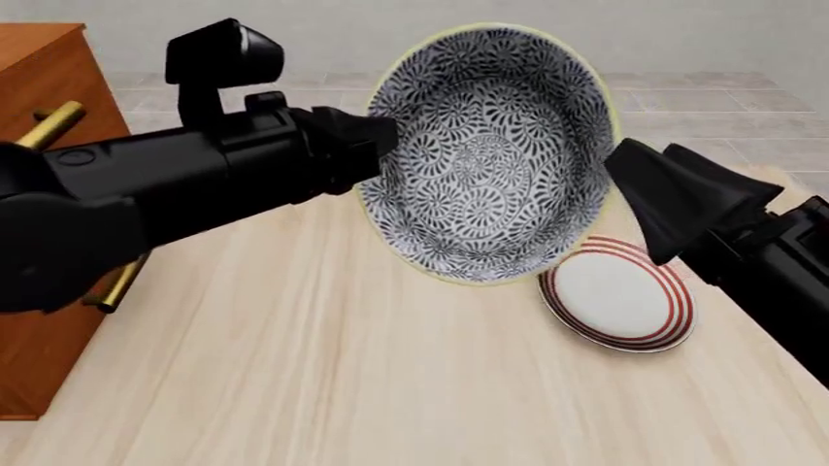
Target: Put the bowl on top of the cabinet.
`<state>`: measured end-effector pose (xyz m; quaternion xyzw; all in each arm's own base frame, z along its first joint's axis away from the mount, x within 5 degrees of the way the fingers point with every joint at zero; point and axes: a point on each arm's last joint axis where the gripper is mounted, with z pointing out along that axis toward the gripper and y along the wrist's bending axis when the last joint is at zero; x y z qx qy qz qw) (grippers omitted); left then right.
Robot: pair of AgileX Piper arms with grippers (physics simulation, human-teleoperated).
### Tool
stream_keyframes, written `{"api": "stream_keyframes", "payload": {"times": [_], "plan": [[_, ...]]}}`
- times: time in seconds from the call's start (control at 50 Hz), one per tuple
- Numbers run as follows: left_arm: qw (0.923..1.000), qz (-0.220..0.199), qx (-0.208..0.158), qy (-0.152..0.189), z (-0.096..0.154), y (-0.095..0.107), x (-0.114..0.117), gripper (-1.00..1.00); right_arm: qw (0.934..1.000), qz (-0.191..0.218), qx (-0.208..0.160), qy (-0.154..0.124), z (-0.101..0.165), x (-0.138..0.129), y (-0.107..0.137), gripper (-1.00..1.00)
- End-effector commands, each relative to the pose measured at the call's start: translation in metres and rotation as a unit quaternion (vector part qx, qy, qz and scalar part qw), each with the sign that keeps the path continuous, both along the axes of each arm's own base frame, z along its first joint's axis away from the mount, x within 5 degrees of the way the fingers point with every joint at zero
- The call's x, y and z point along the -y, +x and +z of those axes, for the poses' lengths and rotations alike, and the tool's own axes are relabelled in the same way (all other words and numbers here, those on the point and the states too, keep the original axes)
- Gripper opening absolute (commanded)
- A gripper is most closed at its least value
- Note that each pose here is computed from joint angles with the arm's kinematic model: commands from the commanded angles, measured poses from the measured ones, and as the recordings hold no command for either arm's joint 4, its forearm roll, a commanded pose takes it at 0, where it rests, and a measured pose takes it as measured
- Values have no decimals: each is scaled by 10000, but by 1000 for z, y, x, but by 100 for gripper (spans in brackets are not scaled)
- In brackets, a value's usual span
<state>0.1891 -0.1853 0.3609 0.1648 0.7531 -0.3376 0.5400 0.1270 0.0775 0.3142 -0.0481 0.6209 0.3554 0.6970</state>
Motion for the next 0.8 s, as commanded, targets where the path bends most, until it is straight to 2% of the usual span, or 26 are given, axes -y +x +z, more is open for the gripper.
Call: {"api": "stream_keyframes", "payload": {"times": [0.02, 0.22, 0.38, 0.42, 0.48, 0.52, 0.54, 0.58, 0.62, 0.8], "plan": [[9992, 294, -166, -224, 0, 12, -7, -100, 10000, 1, 8, -2, -1, 4, -7, 100], [9982, 464, -179, -323, 2, 16, -15, -100, 10000, -31, 18, 0, -2, 9, -13, 100], [9972, 603, -123, -436, 15, 10, -28, -100, 9999, -156, 28, -36, -10, 15, -18, 100], [9967, 629, -84, -500, 21, 7, -33, -100, 9997, -208, 54, -65, -11, 18, -21, 100], [9969, 595, 31, -508, 28, -1, -37, -100, 9990, -324, 134, -261, -11, 21, -24, 100], [9954, 714, 70, -628, 32, -5, -47, -100, 9991, -352, 127, -214, -12, 24, -27, 100], [9952, 690, 221, -658, 37, -10, -50, -100, 9989, -382, 132, -226, -12, 26, -28, 100], [9957, 659, 199, -622, 37, -11, -49, -100, 9985, -430, 148, -290, -12, 27, -29, 100], [9955, 554, 277, -723, 40, -21, -52, -100, 9977, -531, 174, -392, -13, 31, -32, 100], [9931, 656, 329, -920, 45, -36, -68, -100, 9951, -783, 218, -570, -18, 40, -42, 100]]}}
